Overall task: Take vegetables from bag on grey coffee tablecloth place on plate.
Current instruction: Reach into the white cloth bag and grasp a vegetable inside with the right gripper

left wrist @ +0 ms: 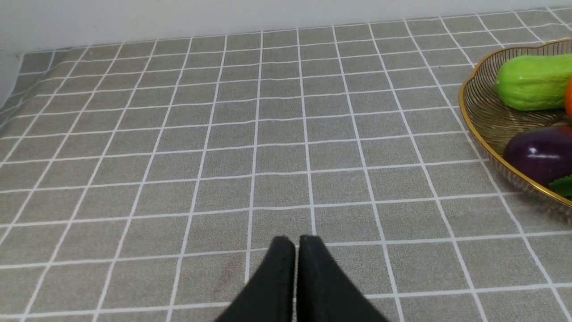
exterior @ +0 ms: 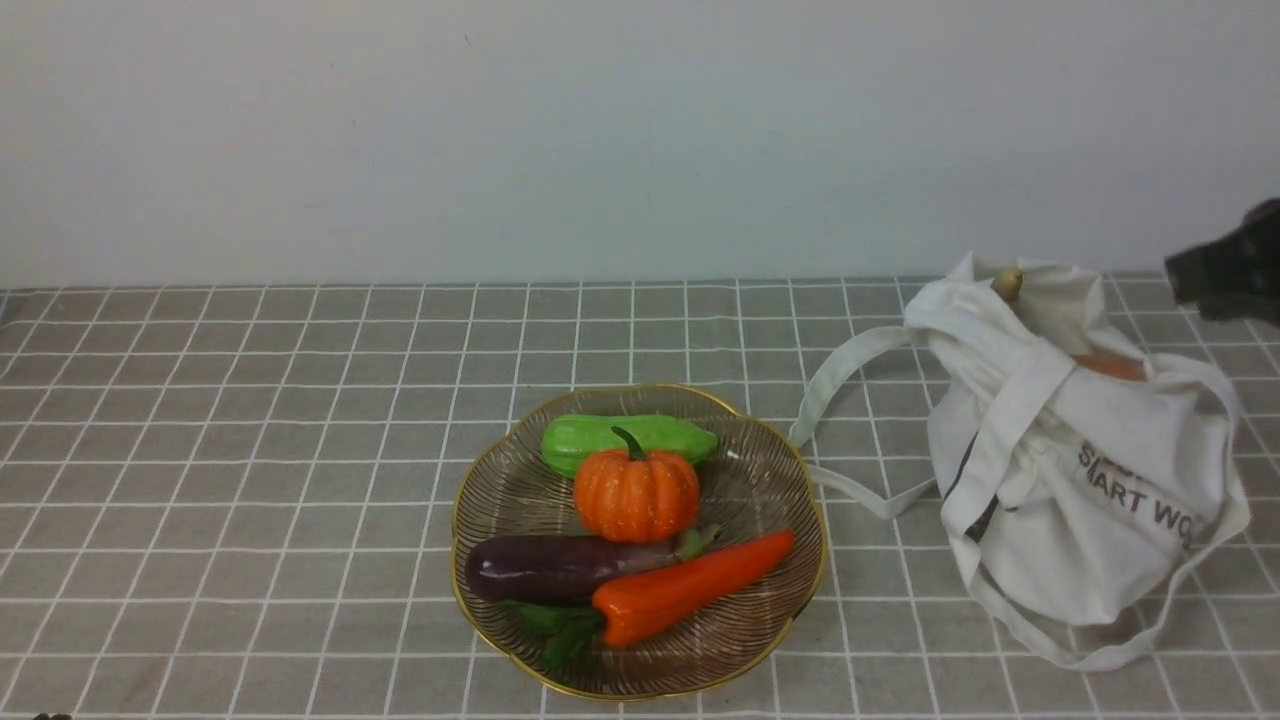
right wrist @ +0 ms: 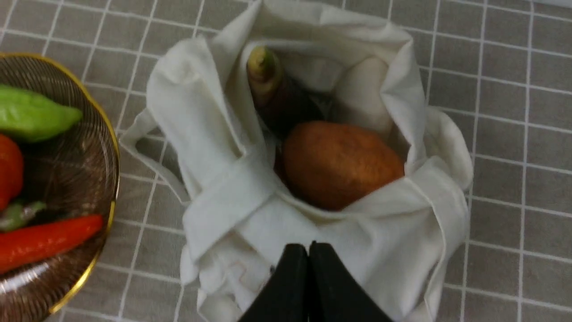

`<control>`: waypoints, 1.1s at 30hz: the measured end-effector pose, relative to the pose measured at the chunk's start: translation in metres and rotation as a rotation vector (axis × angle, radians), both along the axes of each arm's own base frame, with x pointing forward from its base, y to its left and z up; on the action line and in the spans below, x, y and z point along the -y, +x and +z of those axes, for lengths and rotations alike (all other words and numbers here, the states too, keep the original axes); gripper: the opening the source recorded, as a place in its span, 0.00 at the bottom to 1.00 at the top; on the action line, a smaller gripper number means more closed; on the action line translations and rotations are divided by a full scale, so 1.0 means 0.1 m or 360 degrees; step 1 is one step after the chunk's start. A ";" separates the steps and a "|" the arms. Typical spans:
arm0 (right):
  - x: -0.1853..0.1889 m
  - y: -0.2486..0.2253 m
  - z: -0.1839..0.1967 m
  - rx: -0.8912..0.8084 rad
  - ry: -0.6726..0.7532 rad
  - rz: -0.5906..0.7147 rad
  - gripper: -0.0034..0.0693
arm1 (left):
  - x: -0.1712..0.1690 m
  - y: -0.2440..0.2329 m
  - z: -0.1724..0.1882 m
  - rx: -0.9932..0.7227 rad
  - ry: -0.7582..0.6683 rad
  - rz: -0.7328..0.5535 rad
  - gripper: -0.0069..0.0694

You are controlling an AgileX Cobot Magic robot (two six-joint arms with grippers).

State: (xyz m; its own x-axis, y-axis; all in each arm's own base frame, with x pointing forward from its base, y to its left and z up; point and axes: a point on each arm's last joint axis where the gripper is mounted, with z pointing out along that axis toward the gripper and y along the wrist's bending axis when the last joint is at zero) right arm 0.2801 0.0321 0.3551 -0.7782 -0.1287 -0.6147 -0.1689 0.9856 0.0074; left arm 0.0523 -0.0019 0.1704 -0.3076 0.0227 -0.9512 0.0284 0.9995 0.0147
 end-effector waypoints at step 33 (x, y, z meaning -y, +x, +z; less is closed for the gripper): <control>-0.35 1.22 -1.30 -0.0133 0.0086 0.0253 0.79 | 0.00 0.00 0.00 0.0000 0.0000 0.0000 0.08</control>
State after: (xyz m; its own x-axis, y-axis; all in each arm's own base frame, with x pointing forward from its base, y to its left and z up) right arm 0.4025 0.0672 0.2247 -0.7994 -0.2226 -0.5580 -0.3189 0.9444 0.0800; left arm 0.0523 -0.0019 0.1704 -0.3076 0.0227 -0.9512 0.0284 0.9995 0.0147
